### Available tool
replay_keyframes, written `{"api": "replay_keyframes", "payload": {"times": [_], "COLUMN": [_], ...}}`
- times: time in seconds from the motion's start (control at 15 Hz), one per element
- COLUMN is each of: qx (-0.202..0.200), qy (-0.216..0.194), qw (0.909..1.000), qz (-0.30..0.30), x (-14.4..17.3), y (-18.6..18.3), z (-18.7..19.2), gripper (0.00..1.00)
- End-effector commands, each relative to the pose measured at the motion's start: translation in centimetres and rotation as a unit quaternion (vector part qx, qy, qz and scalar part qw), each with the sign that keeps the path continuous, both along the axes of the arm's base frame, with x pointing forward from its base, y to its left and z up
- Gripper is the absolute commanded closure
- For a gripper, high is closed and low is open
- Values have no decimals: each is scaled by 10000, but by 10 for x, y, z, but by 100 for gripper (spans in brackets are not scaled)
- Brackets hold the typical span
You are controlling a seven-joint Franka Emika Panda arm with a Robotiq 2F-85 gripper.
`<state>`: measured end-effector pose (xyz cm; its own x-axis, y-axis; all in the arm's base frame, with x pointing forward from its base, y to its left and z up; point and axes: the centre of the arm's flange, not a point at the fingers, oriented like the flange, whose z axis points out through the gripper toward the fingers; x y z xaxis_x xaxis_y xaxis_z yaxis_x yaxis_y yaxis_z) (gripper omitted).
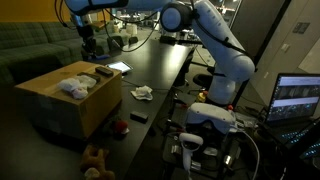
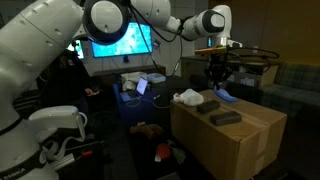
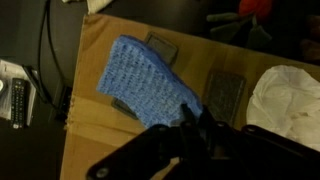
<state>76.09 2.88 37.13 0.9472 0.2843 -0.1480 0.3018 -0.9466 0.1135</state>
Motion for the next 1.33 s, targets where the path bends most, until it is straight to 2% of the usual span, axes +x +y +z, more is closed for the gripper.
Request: {"api": "replay_keyframes", "payload": {"times": [0.0,0.33,0.6,0.8,0.93,1.27], "qx": [213,536,943,1056,1012,561], "qy": [387,671,554,394,272,55], "qw": [9978,9901,9810,9743,9701,9604], "qz": [-500,-1107,-1605,-1951,-2191,-2728], "x": [-78,-113,-139,-162,-181,-243], "y": [-26,-59,-87,-109,-124,-153], "z": [-11,-49,-90,-123,-145,-208], "gripper": [97,97,97,97,97,97]}}
